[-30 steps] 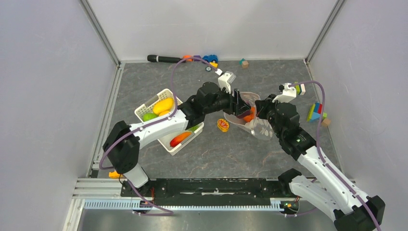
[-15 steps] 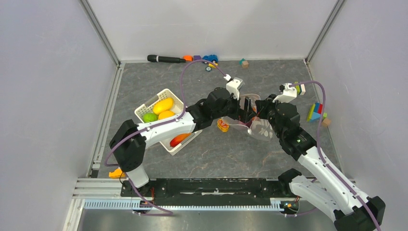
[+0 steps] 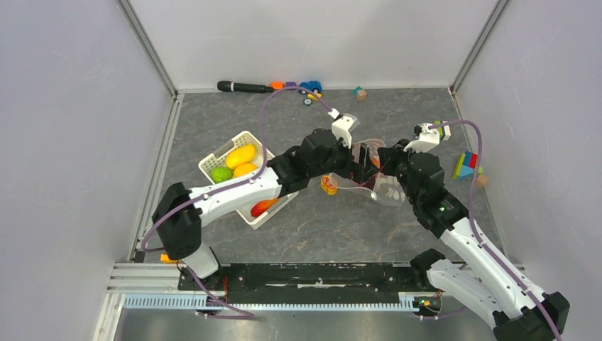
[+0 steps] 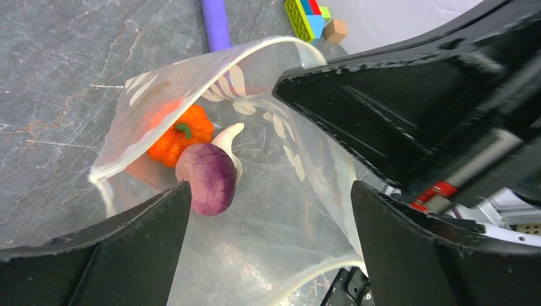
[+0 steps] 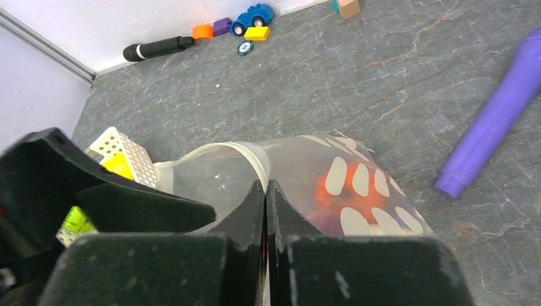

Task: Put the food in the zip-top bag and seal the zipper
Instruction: Place the fake vegetable in the zipper food storage bag, then pick up the fake fruit from the bin.

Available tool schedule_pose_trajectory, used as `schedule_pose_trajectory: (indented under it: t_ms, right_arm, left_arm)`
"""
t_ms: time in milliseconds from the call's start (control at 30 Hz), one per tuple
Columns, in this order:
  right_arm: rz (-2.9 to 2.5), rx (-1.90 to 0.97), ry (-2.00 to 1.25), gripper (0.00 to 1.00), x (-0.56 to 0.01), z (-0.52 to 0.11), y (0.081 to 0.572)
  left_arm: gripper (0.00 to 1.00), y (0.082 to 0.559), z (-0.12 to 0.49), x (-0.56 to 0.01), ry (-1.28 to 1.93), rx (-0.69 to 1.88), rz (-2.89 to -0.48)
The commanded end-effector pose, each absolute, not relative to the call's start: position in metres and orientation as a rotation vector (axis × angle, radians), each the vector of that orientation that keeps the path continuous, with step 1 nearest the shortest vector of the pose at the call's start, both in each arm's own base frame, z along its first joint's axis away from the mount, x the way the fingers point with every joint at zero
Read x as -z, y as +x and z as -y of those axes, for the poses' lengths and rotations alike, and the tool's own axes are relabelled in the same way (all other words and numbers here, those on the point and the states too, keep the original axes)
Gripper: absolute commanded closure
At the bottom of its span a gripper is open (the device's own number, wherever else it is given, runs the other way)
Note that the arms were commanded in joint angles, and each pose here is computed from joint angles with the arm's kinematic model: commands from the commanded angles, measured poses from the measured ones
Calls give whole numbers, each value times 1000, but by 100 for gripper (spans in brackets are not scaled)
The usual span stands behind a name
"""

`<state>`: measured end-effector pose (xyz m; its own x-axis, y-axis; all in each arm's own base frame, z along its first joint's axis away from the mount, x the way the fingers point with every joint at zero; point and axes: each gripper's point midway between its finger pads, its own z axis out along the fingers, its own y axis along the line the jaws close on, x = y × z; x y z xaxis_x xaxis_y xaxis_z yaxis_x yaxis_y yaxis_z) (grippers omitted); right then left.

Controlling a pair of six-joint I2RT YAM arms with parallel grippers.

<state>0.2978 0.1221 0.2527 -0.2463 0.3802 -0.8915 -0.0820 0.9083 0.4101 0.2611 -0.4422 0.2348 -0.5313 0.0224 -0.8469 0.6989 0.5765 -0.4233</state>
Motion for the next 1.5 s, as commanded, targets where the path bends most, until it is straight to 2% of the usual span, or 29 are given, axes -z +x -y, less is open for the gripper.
schedule_pose_trajectory:
  t_ms: [0,400,567,900,1467]
  right_arm:
    - [-1708,-470,226,100,-272,-122,297]
    - [-1687,-438,257,100,-274,-113,297]
    - [-1688,-438,252,100,-274,-114,297]
    - [-1701,-399,266,100,-269,-110,300]
    - [-1725,-409,242,100,-264,-116,302]
  left_arm:
    - [0,260,416,-277,549,930,-1866]
    - [0,284,276,-252,94,391,-1958]
    - [0,289,229,-240,-68,283,-1975]
    - [0,309,151,-203,-504,238,-2014]
    - [0,327,86,-144,-1013,220,-1940]
